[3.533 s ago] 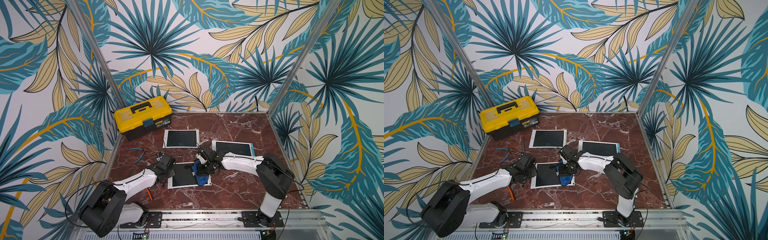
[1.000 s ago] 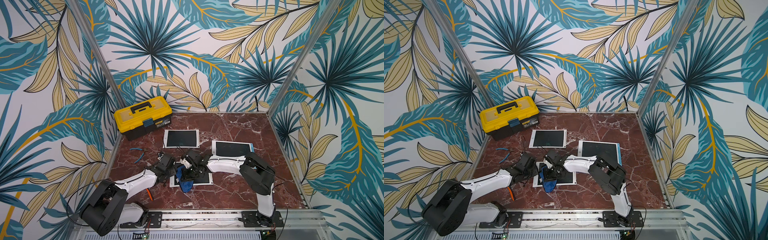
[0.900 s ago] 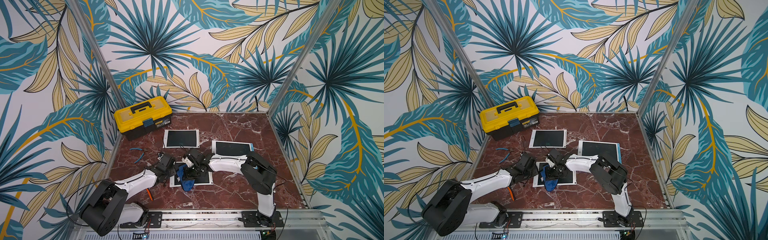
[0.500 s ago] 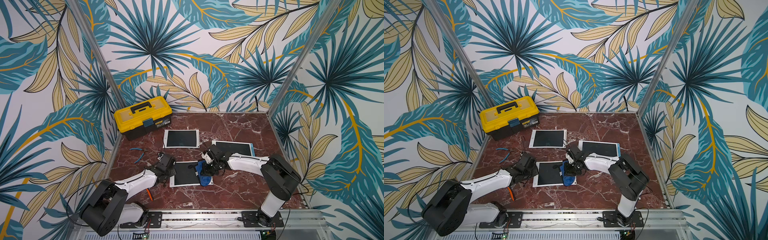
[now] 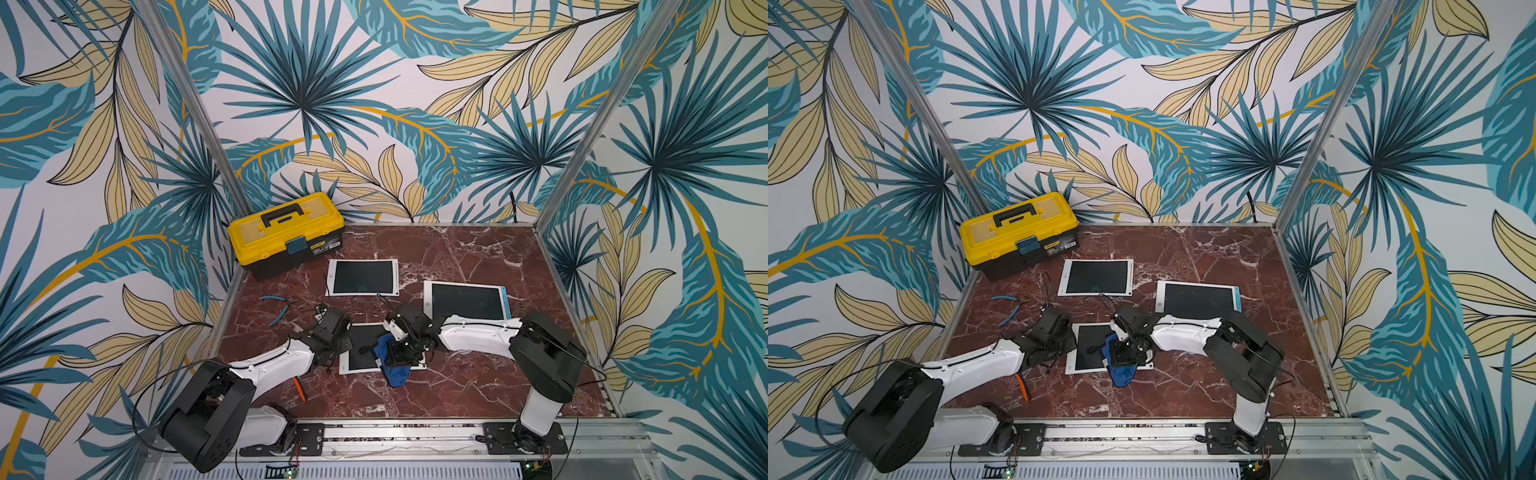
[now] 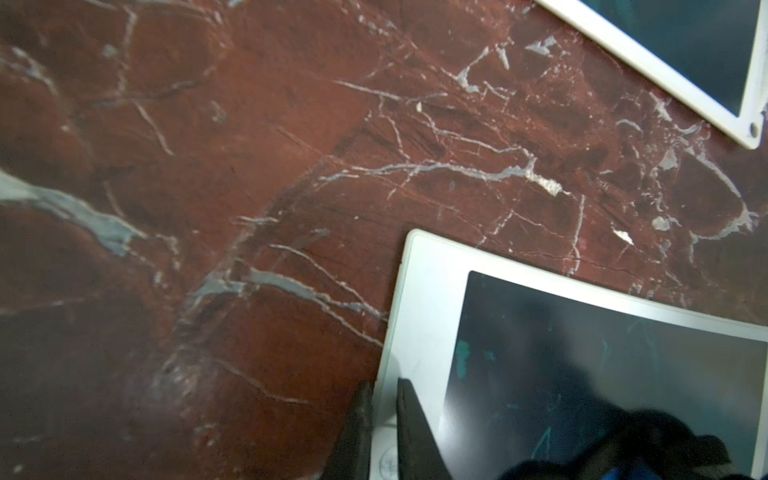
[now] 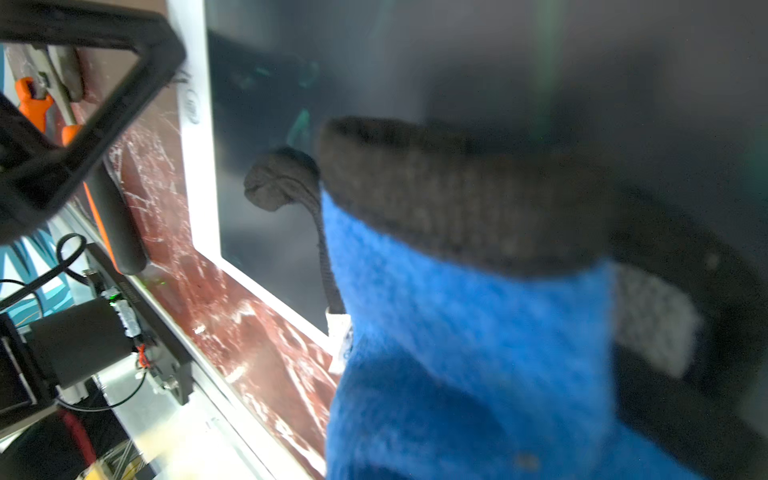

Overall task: Wipe the drawing tablet
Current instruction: Wipe the dirt from the drawing tablet.

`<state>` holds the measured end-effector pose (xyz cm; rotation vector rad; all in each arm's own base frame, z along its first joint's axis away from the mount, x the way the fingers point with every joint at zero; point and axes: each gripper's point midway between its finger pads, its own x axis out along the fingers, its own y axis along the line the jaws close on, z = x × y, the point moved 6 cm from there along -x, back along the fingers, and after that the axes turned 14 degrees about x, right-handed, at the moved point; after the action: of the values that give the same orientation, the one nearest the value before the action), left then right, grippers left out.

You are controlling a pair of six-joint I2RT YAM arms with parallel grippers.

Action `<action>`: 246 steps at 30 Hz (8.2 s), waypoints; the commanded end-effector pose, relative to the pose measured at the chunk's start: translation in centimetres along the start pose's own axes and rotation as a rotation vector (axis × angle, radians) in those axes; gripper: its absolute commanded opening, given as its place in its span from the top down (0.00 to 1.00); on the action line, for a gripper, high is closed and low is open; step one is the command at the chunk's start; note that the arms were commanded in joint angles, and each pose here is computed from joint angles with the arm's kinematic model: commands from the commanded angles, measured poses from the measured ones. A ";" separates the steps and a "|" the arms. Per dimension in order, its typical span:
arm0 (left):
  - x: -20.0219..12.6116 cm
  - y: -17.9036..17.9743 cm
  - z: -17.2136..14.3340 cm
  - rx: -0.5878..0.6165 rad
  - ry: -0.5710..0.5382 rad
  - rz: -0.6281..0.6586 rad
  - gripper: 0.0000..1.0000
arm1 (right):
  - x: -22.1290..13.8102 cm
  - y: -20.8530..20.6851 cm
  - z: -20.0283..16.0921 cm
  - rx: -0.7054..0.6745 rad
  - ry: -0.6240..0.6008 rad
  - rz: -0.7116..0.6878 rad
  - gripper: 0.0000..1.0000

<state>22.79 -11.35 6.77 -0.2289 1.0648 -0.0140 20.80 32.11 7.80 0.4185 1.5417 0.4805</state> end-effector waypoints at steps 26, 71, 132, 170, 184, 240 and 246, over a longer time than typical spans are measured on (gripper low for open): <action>1.0 2.2 -4.7 0.027 0.220 0.072 0.86 | 5.7 8.2 7.4 -0.099 0.040 -0.035 0.96; 1.1 2.0 -4.3 0.028 0.217 0.070 0.86 | -5.0 -8.8 3.4 0.087 -0.086 -0.255 0.97; 1.3 2.1 -4.5 0.029 0.227 0.077 0.86 | 8.8 8.5 -3.0 0.194 0.113 0.316 0.98; 1.3 2.1 -4.6 0.030 0.228 0.078 0.86 | -2.3 -7.2 6.4 0.329 -0.066 0.065 0.97; 1.3 2.2 -4.7 0.031 0.229 0.079 0.86 | 2.8 1.4 7.5 0.212 0.038 0.146 0.97; 1.5 2.0 -4.5 0.032 0.230 0.079 0.86 | -5.0 -10.3 3.5 0.214 -0.026 -0.148 0.97; 1.5 1.9 -4.4 0.035 0.227 0.076 0.86 | -8.8 -10.5 2.8 0.246 -0.096 -0.107 0.97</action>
<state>23.63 -11.41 6.61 -0.2348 1.0534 -0.0003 25.09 20.61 9.01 0.5385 1.5243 0.2591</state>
